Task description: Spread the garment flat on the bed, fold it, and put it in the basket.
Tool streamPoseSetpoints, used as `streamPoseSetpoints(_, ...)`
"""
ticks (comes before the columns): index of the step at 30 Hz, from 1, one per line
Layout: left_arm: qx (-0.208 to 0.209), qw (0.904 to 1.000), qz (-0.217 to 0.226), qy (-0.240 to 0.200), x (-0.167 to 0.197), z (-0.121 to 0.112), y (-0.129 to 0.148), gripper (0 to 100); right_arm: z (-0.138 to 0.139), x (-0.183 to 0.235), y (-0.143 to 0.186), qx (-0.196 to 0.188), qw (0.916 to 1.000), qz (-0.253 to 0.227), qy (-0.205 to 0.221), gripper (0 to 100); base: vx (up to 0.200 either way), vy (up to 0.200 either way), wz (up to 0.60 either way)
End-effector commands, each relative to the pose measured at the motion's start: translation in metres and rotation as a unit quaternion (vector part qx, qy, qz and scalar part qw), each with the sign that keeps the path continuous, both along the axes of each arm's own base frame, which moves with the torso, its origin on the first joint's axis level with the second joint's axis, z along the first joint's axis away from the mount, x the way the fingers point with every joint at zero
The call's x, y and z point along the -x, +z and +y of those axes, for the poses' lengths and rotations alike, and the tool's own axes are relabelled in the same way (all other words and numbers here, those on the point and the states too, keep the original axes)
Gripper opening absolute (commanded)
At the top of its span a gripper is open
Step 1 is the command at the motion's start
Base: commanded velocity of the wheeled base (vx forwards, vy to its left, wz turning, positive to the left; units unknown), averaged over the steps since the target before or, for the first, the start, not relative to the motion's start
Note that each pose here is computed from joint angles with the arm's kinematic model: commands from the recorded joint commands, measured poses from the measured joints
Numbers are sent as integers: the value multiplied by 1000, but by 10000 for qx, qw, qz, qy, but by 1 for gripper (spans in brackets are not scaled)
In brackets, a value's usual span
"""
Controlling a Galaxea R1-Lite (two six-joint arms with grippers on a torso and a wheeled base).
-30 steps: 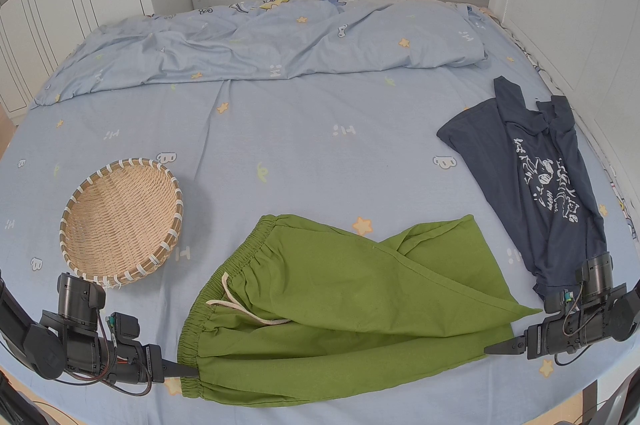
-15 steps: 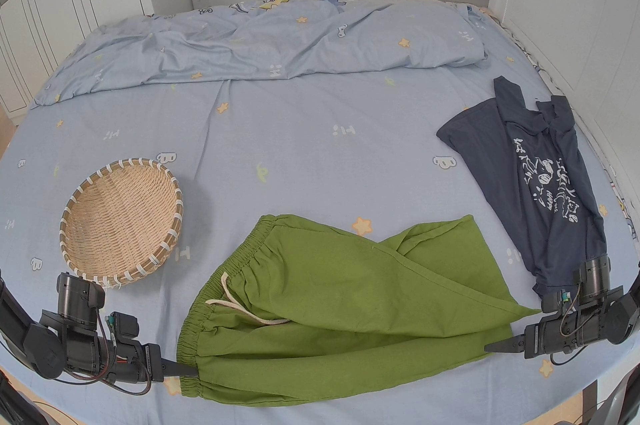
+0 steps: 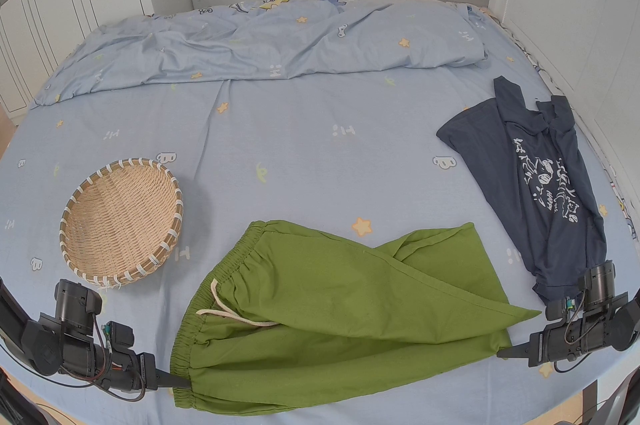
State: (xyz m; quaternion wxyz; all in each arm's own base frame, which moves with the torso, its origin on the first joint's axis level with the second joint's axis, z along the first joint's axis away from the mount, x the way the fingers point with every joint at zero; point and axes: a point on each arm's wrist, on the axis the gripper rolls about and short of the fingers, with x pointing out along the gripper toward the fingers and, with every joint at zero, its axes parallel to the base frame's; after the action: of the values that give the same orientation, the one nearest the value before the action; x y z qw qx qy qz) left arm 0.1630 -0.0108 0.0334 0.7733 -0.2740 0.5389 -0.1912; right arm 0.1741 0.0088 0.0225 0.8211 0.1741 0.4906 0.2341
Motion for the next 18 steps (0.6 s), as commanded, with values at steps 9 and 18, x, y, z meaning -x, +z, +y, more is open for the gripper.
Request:
streamPoseSetpoints(9, -249, 9994, 170, -185, 12, 14, -4, 0, 1, 32, 2, 33, 9999, 149, 42, 0, 0, 0, 0)
streamPoseSetpoints(18, -254, 9990, 317, -191, 7, 15, -11, 0, 1, 41, -4, 43, 9983, 589, 31, 0, 0, 0, 0)
